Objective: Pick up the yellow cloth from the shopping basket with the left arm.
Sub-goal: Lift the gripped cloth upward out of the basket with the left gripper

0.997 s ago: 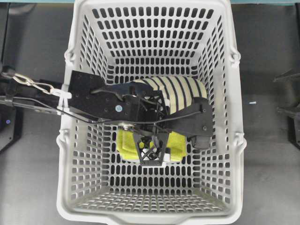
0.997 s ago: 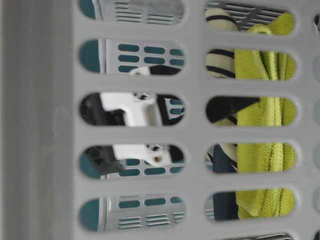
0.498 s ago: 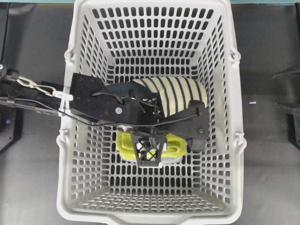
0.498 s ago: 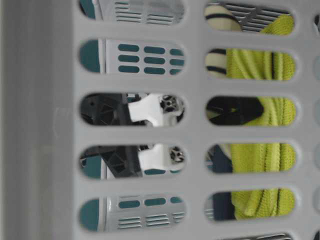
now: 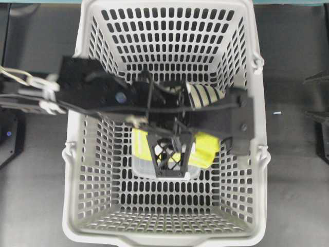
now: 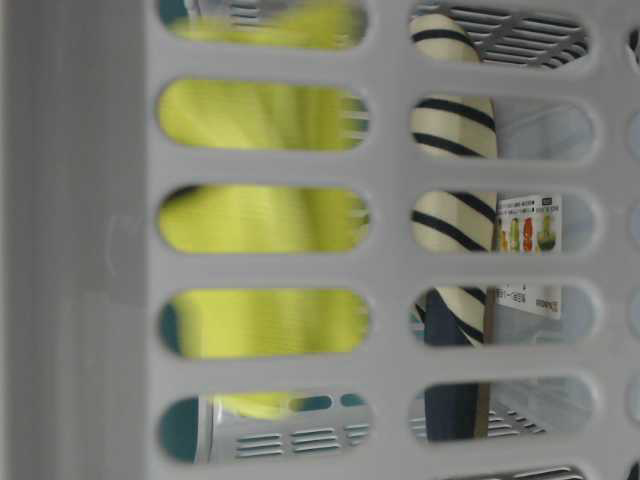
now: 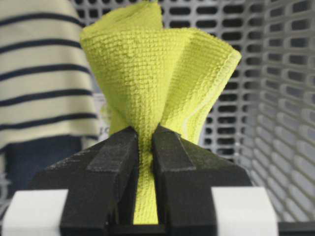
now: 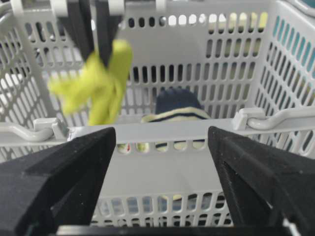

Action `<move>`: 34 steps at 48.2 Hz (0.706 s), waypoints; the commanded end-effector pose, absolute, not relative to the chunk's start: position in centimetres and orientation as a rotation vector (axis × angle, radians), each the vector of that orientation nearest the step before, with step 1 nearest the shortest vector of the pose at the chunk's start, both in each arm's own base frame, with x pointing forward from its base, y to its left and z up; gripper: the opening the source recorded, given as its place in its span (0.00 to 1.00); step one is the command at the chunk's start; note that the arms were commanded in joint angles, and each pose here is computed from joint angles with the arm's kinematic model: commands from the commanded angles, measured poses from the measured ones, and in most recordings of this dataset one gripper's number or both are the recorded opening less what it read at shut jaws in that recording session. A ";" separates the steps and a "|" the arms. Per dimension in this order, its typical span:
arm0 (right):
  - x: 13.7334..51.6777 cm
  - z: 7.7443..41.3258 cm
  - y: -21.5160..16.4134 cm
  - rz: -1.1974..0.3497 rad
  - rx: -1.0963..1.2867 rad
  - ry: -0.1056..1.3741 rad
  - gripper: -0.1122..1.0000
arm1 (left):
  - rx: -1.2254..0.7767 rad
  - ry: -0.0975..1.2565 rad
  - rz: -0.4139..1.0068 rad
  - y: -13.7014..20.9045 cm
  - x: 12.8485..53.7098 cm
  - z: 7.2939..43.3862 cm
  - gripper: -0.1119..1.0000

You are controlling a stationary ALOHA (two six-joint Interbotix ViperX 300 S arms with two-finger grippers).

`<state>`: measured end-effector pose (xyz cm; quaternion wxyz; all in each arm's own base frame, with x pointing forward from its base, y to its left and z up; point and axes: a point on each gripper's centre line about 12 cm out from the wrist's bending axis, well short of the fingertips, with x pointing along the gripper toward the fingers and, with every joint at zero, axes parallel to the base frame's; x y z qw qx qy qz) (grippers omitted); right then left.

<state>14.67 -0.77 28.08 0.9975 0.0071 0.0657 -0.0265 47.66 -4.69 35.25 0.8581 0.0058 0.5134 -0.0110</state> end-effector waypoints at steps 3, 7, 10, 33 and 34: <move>14.7 28.7 -0.8 -0.054 0.017 0.116 0.76 | 0.003 0.999 -0.021 -4.5 46.0 42.8 0.15; 14.7 28.7 -0.8 -0.054 0.017 0.116 0.76 | 0.001 1.009 -0.019 -4.5 45.6 44.3 0.15; 14.7 28.7 -0.8 -0.054 0.017 0.115 0.76 | 0.000 1.040 -0.015 -4.5 45.5 44.7 0.15; 14.7 28.6 -0.8 -0.054 0.017 0.118 0.76 | 0.000 1.113 -0.005 -4.4 46.4 43.9 0.15; 14.7 28.6 -0.8 -0.056 0.019 0.118 0.76 | 0.000 1.115 -0.005 -4.4 46.4 43.9 0.15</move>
